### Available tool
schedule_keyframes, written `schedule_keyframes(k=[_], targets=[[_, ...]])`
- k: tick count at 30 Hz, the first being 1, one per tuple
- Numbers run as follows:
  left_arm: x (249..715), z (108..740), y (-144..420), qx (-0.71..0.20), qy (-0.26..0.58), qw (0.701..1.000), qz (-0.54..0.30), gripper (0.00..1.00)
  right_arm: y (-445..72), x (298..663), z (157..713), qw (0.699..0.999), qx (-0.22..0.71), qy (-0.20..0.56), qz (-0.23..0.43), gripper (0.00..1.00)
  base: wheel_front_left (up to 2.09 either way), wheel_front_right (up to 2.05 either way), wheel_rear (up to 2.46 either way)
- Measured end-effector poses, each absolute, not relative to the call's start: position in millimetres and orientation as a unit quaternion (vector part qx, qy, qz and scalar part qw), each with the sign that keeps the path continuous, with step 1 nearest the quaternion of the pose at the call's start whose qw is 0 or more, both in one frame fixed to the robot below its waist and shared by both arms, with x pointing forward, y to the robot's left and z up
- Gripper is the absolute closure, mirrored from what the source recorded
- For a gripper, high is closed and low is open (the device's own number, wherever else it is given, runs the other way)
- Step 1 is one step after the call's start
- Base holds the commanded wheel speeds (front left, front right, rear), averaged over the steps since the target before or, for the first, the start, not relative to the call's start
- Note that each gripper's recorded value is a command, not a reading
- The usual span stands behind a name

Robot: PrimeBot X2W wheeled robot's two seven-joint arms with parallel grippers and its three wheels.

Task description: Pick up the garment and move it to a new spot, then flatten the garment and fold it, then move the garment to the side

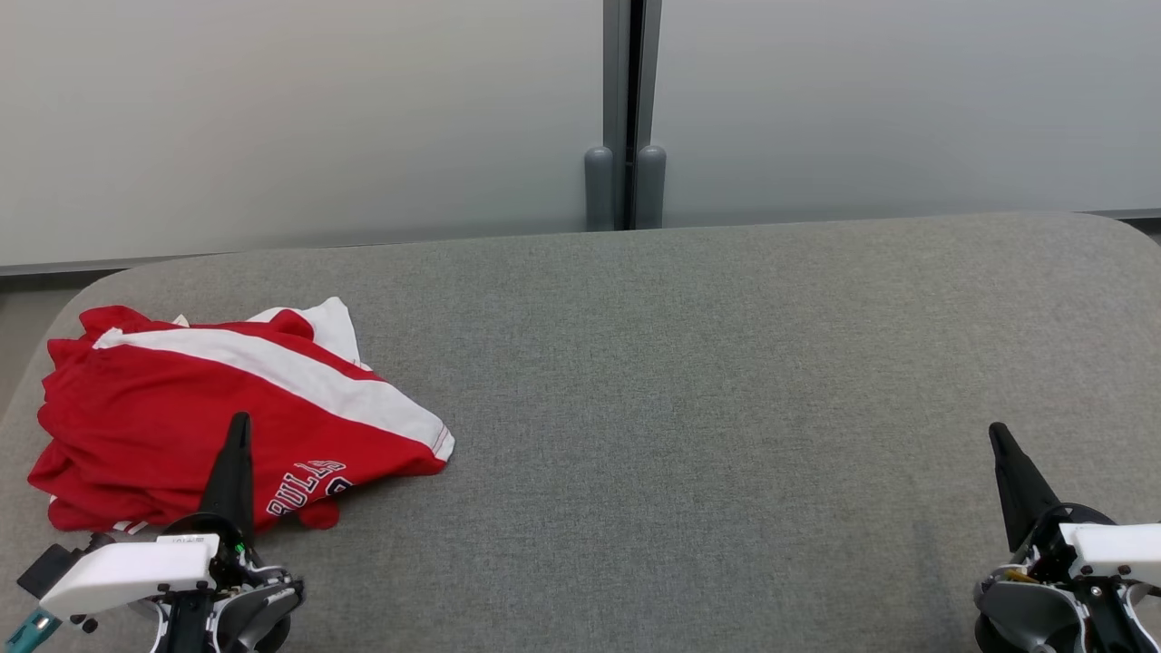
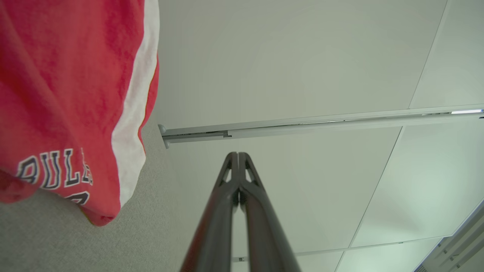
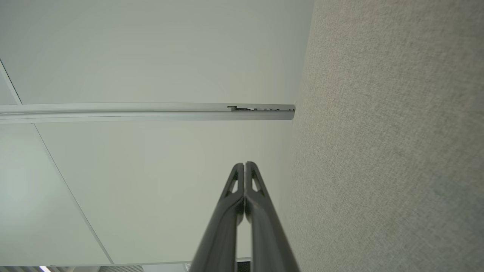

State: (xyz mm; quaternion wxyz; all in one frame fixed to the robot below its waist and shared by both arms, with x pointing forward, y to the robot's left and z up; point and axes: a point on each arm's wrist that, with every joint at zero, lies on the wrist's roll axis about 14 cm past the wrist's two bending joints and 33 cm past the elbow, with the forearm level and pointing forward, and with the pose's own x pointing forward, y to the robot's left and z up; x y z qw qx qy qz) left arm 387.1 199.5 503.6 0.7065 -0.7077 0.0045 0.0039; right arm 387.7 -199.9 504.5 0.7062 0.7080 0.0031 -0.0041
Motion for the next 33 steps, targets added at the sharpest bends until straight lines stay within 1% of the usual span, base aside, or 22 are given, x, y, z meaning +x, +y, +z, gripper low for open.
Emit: schedule_keyframes(k=[1,2,8,15,17,21,28,33], targets=[[387,504,200,-0.708,0.004,0.706,0.004,1.0,-200,388,505,0.706,0.708,0.003,-0.004,1.0,0.0,0.0,0.0],[387,504,200,-0.708,0.005,0.706,0.004,0.0,-200,388,504,0.706,0.708,0.003,-0.004,0.0,0.0,0.0,0.0],[372,473,195,-0.713,0.036,0.699,0.037,0.0,-194,375,478,0.698,0.714,0.03,-0.032,0.0,0.0,0.0,0.0],[372,472,190,-0.707,0.036,0.705,0.039,0.0,-189,376,481,0.712,0.701,0.029,-0.029,0.0,0.0,0.0,0.0],[372,472,189,-0.702,0.037,0.71,0.04,0.0,-188,376,482,0.722,0.691,0.028,-0.028,0.0,0.0,0.0,0.0],[371,472,188,-0.68,0.038,0.731,0.041,0.0,-187,375,484,0.747,0.664,0.027,-0.025,0.0,0.0,0.0,0.0],[370,472,185,-0.624,0.044,0.779,0.038,0.0,-183,376,493,0.809,0.587,0.023,-0.01,0.0,0.0,0.0,0.0],[367,469,182,-0.573,0.052,0.817,0.035,0.0,-180,374,496,0.844,0.536,0.022,-0.002,0.0,0.0,0.0,0.0]])
